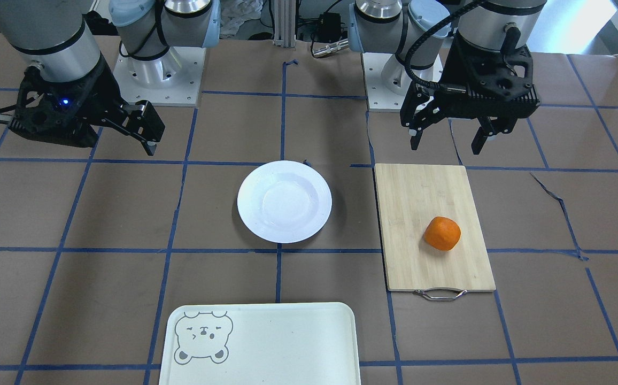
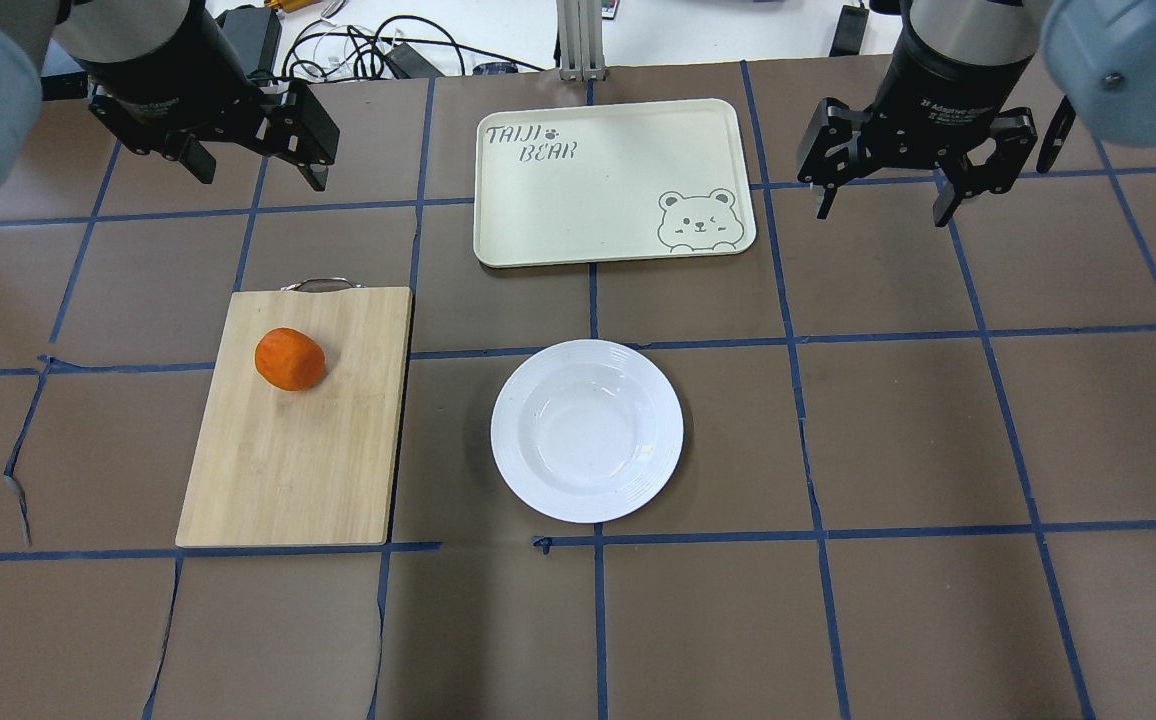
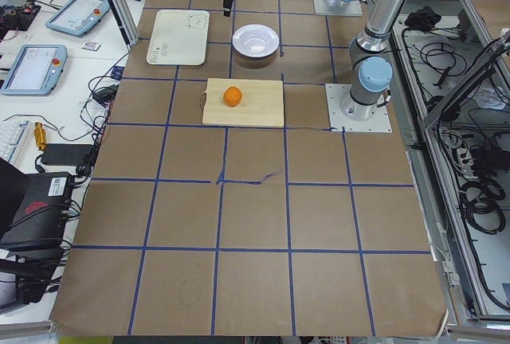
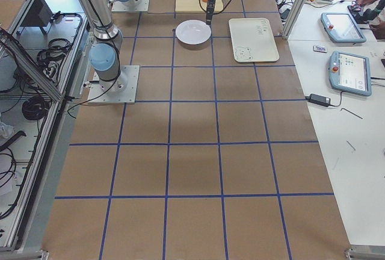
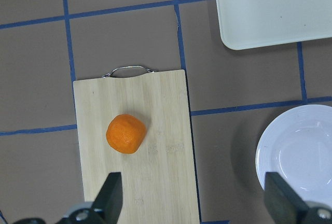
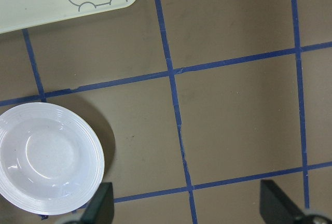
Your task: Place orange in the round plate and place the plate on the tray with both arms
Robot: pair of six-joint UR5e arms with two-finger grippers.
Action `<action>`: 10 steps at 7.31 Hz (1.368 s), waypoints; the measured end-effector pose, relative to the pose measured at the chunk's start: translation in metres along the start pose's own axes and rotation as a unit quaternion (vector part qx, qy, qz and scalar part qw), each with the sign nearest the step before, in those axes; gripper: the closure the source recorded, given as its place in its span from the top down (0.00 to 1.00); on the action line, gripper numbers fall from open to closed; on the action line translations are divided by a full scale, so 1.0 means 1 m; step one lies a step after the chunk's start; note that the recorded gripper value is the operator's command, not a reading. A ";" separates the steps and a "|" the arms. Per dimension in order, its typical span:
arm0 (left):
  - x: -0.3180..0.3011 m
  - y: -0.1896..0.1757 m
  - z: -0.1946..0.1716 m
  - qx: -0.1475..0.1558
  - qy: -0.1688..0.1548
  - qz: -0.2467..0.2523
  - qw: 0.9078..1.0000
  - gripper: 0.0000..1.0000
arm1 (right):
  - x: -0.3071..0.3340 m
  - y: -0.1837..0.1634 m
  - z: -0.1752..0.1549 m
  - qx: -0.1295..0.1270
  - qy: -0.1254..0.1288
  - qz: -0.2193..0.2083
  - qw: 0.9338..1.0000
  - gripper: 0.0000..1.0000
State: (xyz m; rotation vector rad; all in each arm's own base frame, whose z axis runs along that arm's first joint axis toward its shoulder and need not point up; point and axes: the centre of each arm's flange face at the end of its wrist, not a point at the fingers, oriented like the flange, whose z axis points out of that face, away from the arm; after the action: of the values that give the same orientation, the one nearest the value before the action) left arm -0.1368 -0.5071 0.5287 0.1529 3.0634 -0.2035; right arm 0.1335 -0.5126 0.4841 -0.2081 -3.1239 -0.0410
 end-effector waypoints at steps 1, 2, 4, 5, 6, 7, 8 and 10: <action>0.000 0.000 0.000 0.000 0.000 0.000 1.000 0.95 | 0.000 0.000 0.002 -0.001 0.001 -0.004 1.000 1.00; 0.000 0.000 0.000 0.000 0.000 -0.001 1.000 0.95 | 0.000 0.000 0.005 -0.004 0.001 -0.005 1.000 1.00; 0.000 0.000 0.000 0.000 0.000 -0.014 1.000 0.96 | 0.000 -0.001 0.008 -0.004 0.000 -0.005 1.000 1.00; 0.001 0.000 -0.001 0.001 0.004 -0.030 1.000 0.96 | 0.001 -0.001 0.009 -0.003 0.000 -0.005 1.000 1.00; 0.002 -0.001 -0.002 0.002 0.009 -0.038 0.999 0.96 | 0.001 -0.001 0.009 -0.003 0.000 -0.005 1.000 1.00; 0.002 -0.001 -0.002 0.002 0.013 -0.041 0.999 0.97 | 0.001 -0.001 0.009 -0.003 0.000 -0.005 1.000 1.00; 0.002 -0.001 -0.001 0.000 0.013 -0.043 0.999 0.97 | 0.001 -0.001 0.010 -0.004 0.000 -0.005 1.000 1.00; -0.011 -0.003 0.018 -0.021 0.009 -0.047 0.999 0.97 | 0.000 -0.003 0.019 -0.013 0.002 -0.005 1.000 1.00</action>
State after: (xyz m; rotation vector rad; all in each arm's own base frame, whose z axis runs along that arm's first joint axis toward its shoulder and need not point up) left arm -0.1252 -0.5139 0.5123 0.0076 3.0937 -0.1439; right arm 0.1326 -0.5154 0.4652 -0.1919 -3.1221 -0.0811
